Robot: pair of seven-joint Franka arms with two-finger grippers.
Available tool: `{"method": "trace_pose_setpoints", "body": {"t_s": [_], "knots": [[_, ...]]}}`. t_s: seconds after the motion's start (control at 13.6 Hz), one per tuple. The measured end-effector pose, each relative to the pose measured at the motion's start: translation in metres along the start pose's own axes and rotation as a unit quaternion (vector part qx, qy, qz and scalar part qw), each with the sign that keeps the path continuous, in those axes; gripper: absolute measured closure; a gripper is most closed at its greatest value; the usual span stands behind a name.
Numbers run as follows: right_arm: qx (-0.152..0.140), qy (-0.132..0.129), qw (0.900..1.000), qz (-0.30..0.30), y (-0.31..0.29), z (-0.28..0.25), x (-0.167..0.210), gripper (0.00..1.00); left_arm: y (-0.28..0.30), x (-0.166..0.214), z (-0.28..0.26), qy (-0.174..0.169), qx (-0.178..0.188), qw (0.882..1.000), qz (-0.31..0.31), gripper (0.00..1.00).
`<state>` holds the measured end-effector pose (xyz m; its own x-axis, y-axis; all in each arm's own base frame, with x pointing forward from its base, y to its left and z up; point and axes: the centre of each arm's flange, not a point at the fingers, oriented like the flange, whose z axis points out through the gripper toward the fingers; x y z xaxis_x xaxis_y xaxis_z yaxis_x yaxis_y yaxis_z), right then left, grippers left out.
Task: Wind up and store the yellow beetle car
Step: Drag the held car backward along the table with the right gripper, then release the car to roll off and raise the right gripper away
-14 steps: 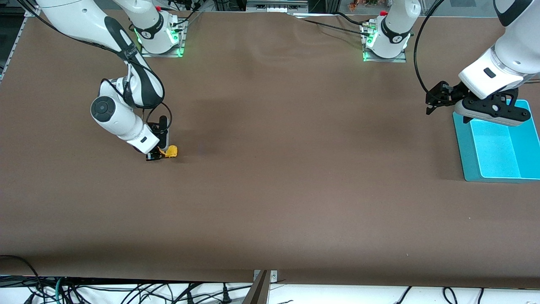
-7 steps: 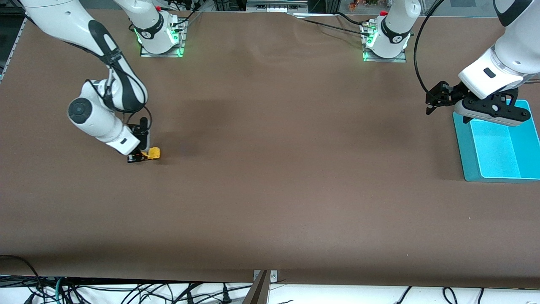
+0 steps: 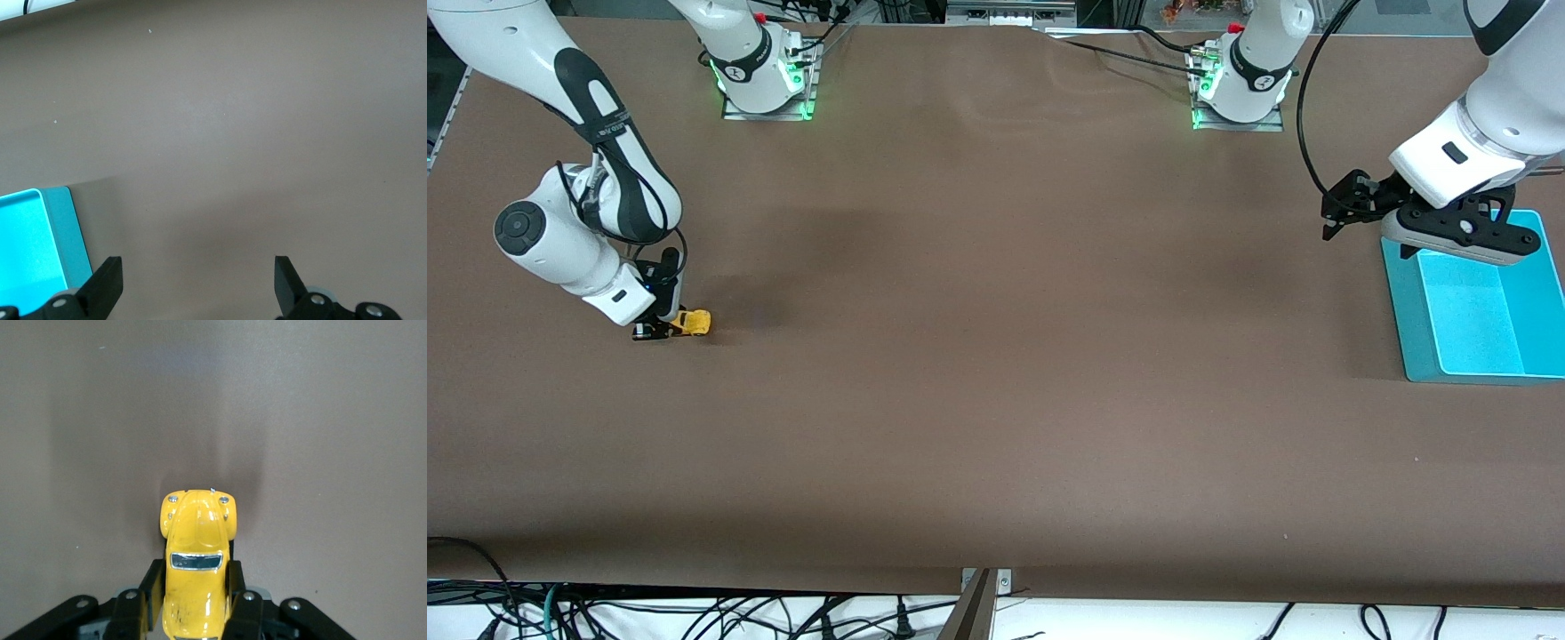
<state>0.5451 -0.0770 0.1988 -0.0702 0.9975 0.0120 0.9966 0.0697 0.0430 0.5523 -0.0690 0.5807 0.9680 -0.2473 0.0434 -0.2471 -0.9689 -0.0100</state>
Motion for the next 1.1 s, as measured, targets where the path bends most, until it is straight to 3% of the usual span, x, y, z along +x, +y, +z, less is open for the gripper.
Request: {"method": "trace_pose_setpoints", "body": {"t_s": [0.37,0.73,0.81,1.1], "knots": [[0.001,0.002,1.000,-0.005,0.001,0.000,0.004,0.55,0.001,0.000,0.000,0.000,0.000,1.000,0.001,0.00],[0.016,0.013,1.000,-0.014,0.029,-0.017,0.023,0.06,0.002,0.000,0.000,0.000,0.000,1.000,0.002,0.00],[0.016,0.015,1.000,-0.014,0.038,-0.026,0.026,0.00,0.002,0.000,0.000,0.000,0.000,1.000,0.002,0.00],[0.018,0.017,1.000,-0.004,0.064,-0.080,0.040,0.00,0.003,0.000,0.000,0.000,0.000,1.000,0.003,0.00]]}}
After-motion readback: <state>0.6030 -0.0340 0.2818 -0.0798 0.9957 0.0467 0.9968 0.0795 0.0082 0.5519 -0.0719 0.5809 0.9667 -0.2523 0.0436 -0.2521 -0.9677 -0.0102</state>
